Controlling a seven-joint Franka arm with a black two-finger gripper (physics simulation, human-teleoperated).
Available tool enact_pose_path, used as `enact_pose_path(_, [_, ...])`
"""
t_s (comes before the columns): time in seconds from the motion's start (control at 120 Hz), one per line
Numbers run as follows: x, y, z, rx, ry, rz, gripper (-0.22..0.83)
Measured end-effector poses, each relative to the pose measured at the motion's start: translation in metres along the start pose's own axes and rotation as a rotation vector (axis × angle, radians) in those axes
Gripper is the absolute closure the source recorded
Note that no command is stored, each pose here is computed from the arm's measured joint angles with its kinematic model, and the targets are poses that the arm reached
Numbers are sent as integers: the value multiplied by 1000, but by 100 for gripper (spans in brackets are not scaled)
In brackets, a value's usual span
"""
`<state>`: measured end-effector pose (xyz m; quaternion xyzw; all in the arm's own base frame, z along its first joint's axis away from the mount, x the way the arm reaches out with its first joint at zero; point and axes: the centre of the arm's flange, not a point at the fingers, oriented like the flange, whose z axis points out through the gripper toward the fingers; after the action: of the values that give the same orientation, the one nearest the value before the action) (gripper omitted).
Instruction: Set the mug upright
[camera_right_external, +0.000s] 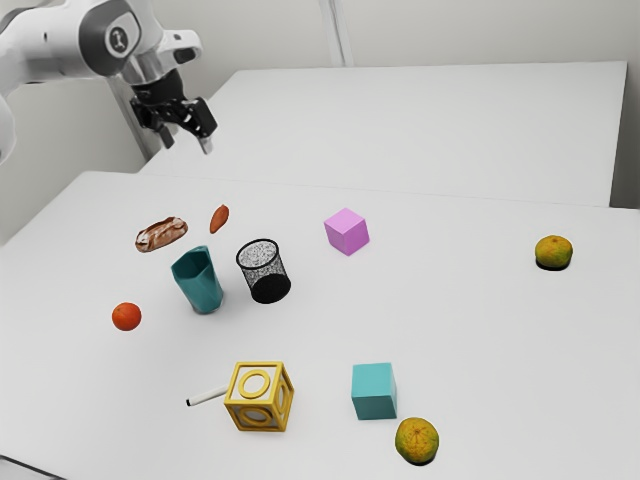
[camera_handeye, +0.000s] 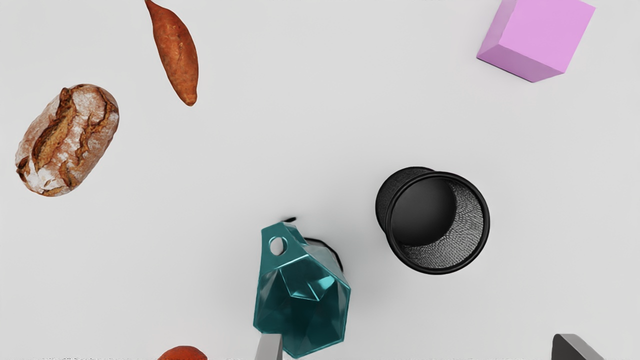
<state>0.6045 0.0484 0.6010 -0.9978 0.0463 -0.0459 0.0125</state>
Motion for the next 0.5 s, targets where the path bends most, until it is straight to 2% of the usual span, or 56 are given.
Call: enact_pose_path(0.5, [-13,4,-8,-18,-90,-12,0])
